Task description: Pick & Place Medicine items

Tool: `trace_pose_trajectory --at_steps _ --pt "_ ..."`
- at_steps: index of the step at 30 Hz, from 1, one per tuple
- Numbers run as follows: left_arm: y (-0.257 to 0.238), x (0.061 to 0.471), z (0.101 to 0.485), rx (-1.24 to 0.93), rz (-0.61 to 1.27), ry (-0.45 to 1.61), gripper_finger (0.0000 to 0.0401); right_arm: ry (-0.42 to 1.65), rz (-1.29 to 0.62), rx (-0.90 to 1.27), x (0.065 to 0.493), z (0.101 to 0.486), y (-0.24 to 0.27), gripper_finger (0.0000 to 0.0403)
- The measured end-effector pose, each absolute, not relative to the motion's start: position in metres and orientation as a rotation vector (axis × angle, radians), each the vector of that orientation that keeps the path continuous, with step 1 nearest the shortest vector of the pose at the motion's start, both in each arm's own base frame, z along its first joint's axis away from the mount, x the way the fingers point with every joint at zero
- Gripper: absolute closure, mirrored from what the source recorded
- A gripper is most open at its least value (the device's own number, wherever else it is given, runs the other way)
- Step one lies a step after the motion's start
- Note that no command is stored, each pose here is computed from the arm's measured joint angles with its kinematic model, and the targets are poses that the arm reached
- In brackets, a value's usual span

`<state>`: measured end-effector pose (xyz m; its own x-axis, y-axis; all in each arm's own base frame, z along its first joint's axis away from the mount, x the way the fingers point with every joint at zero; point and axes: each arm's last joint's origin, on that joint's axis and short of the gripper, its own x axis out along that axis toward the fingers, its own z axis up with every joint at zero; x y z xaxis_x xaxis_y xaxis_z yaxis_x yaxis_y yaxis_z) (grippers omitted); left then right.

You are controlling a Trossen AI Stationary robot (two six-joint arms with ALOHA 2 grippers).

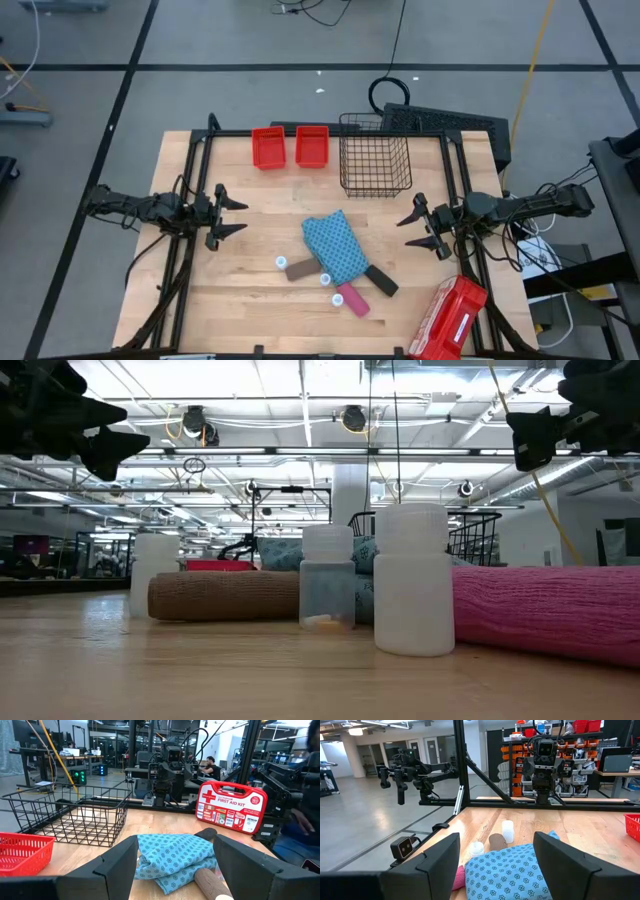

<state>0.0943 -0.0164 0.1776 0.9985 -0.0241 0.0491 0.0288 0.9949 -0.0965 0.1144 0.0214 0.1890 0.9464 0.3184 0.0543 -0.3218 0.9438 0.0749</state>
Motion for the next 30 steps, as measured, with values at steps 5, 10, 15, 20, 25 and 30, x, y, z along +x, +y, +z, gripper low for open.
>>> trace_pose_trajectory --at_steps 5,10,15,20,25,30 --pt "-0.0164 0.0943 0.1776 -0.097 -0.027 -0.048 0.0132 -0.042 0.326 0.083 0.1144 0.1890 0.0214 0.0161" --pt "-0.0164 0.0943 0.1776 -0.098 -0.026 -0.048 0.0132 -0.042 0.326 0.083 0.1144 0.1890 0.0214 0.0161" --pt "-0.0164 0.0943 0.1776 -0.097 -0.026 -0.048 0.0132 -0.042 0.326 0.083 0.1144 0.1890 0.0214 0.0161" --pt "-0.0164 0.0943 0.1776 -0.097 -0.027 -0.048 0.0132 -0.042 0.326 0.083 0.1144 0.1890 0.0214 0.0160" --pt "-0.0164 0.0943 0.1775 -0.097 -0.026 -0.047 0.0132 -0.042 0.326 0.083 0.1144 0.1890 0.0214 0.0160" --pt "-0.0164 0.0942 0.1791 -0.046 -0.025 -0.065 0.0132 -0.042 0.326 0.083 0.1144 0.1891 0.0214 0.0160"
